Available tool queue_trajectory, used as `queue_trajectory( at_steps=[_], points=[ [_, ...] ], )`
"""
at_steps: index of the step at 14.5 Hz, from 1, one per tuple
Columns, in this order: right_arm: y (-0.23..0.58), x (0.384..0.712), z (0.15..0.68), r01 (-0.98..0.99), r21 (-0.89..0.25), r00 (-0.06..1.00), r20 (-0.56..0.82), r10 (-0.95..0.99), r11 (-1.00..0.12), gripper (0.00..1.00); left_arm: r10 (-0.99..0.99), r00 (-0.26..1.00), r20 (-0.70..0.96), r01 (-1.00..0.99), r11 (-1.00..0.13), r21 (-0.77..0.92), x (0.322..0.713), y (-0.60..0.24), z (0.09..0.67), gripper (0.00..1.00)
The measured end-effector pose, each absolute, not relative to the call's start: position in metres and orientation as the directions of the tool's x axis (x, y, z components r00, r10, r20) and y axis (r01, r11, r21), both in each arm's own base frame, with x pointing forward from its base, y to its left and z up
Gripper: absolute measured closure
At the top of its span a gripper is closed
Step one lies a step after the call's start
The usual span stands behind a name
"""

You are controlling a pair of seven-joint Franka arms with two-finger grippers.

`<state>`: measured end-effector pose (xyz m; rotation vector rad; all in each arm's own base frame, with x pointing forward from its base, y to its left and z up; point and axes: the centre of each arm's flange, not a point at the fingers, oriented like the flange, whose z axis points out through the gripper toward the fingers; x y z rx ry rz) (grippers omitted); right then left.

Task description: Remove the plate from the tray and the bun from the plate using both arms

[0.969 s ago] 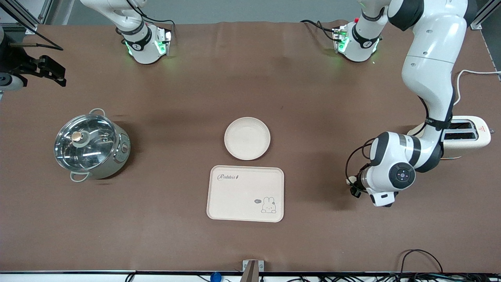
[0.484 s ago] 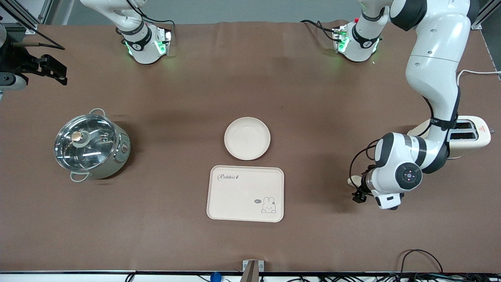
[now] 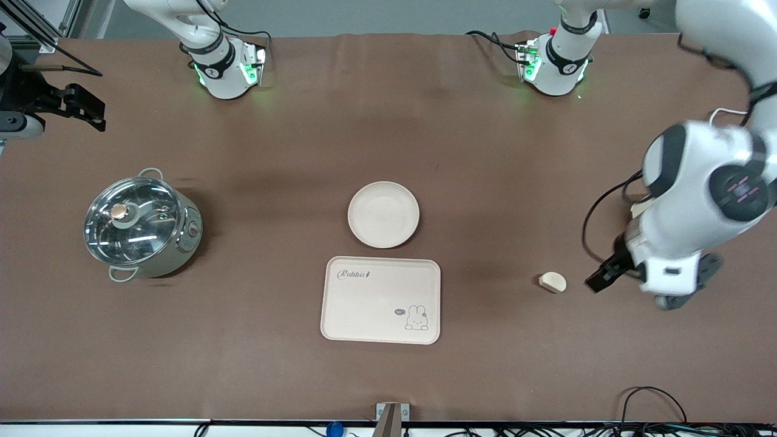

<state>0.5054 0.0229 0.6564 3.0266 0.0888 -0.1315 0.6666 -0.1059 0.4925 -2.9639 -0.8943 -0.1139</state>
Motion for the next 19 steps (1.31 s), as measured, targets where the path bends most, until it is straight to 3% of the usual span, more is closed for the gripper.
queue_trajectory(
  at_steps=[9,19],
  points=[
    [0.025,0.505,0.658,0.067,0.108,0.995,-0.085,0.058,-0.992,0.0,0.124,0.992,0.033,0.127,-0.987,-0.098,0.579,-0.074,0.627,0.0],
    [0.022,0.507,0.659,0.061,0.105,0.996,-0.073,0.053,-0.993,0.0,-0.002,1.0,-0.021,-0.003,-0.999,-0.033,0.497,-0.072,0.665,0.0]
  ],
)
